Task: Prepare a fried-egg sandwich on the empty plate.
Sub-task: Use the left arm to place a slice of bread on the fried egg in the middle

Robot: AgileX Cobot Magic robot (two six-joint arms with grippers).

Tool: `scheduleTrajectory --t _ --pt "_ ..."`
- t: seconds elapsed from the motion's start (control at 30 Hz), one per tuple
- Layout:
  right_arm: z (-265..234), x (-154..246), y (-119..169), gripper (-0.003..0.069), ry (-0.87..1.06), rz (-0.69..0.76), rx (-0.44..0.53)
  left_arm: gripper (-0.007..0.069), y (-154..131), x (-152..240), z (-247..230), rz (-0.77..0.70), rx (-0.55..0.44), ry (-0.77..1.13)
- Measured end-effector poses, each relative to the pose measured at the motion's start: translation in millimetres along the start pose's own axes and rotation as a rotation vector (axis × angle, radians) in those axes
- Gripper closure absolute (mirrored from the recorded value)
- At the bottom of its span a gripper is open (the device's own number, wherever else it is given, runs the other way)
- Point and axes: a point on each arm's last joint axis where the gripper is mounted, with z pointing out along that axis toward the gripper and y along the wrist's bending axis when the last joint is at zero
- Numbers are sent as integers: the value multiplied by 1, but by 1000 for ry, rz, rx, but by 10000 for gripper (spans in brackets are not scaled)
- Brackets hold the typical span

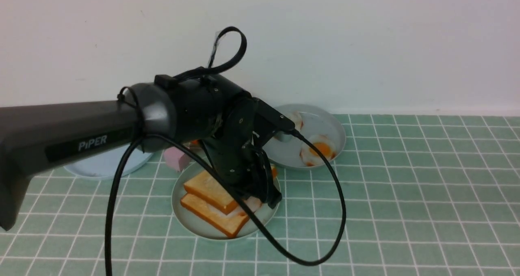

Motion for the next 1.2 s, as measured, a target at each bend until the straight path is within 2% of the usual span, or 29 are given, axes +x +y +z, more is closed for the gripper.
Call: scheduleTrajectory --t 0.17,0.47,0.77,1.2 --pt "0 0 0 568 0 0 -1 547 0 1 -2 -2 -1 15" --pt "0 0 0 564 0 -1 -1 549 4 6 -31 -95 -24 36" --pt "3 1 -1 559 9 -20 -1 556 3 4 -15 -92 -16 33" --pt "3 2 -1 553 10 -23 -1 562 -5 6 8 -63 44 68"
